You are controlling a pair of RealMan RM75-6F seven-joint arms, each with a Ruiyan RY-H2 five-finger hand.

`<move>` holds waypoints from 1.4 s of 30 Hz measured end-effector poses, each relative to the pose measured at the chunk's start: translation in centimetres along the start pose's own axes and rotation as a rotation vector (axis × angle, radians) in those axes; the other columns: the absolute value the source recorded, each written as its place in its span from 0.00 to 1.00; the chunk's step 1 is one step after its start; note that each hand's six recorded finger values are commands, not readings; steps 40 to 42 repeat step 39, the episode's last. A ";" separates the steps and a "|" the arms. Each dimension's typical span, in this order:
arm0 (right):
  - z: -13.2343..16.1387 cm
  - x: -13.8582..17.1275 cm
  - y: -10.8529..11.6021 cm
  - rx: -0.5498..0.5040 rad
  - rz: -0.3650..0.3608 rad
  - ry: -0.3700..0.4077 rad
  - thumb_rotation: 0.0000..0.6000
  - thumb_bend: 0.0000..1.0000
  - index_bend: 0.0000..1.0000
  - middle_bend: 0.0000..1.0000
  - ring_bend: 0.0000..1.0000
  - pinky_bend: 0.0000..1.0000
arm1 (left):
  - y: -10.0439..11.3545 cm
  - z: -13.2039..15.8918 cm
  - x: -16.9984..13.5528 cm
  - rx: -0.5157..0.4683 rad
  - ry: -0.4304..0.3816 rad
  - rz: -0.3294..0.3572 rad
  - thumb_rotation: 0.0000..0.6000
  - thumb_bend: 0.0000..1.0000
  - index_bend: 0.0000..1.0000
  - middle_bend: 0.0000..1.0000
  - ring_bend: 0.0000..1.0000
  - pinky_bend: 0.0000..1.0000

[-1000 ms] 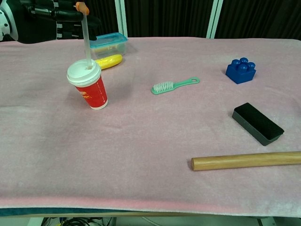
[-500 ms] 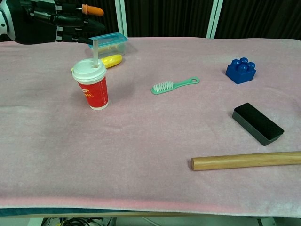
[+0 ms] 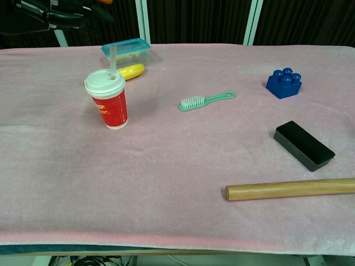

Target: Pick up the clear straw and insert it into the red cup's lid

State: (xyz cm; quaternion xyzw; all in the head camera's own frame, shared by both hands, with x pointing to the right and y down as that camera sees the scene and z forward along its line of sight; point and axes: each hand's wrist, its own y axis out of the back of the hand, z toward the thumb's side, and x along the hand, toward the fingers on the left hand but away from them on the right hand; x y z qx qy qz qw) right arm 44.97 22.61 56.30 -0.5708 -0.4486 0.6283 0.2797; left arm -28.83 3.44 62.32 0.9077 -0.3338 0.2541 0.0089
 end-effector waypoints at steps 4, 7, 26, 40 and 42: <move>0.0 0.0 0.0 0.001 0.000 -0.001 1.00 0.24 0.08 0.03 0.06 0.18 | 0.3 1.0 -1.1 0.157 -0.027 0.043 1.00 0.32 0.19 0.22 0.02 0.11; 0.0 0.1 0.0 0.000 -0.001 -0.001 1.00 0.24 0.08 0.03 0.06 0.18 | 0.3 1.8 -2.0 0.286 -0.044 0.088 1.00 0.32 0.19 0.22 0.02 0.11; 0.1 0.1 0.2 0.000 -0.005 0.004 1.00 0.24 0.08 0.03 0.06 0.18 | -2.9 -1.7 -19.9 0.871 0.324 0.405 1.00 0.32 0.19 0.19 0.02 0.06; 0.2 0.2 0.2 0.000 -0.008 0.007 1.00 0.24 0.08 0.03 0.06 0.18 | -2.4 -3.5 -28.2 0.766 0.433 0.524 1.00 0.32 0.19 0.19 0.02 0.05; 0.2 0.2 0.2 0.000 -0.008 0.007 1.00 0.24 0.08 0.03 0.06 0.18 | -2.4 -3.5 -28.2 0.766 0.433 0.524 1.00 0.32 0.19 0.19 0.02 0.05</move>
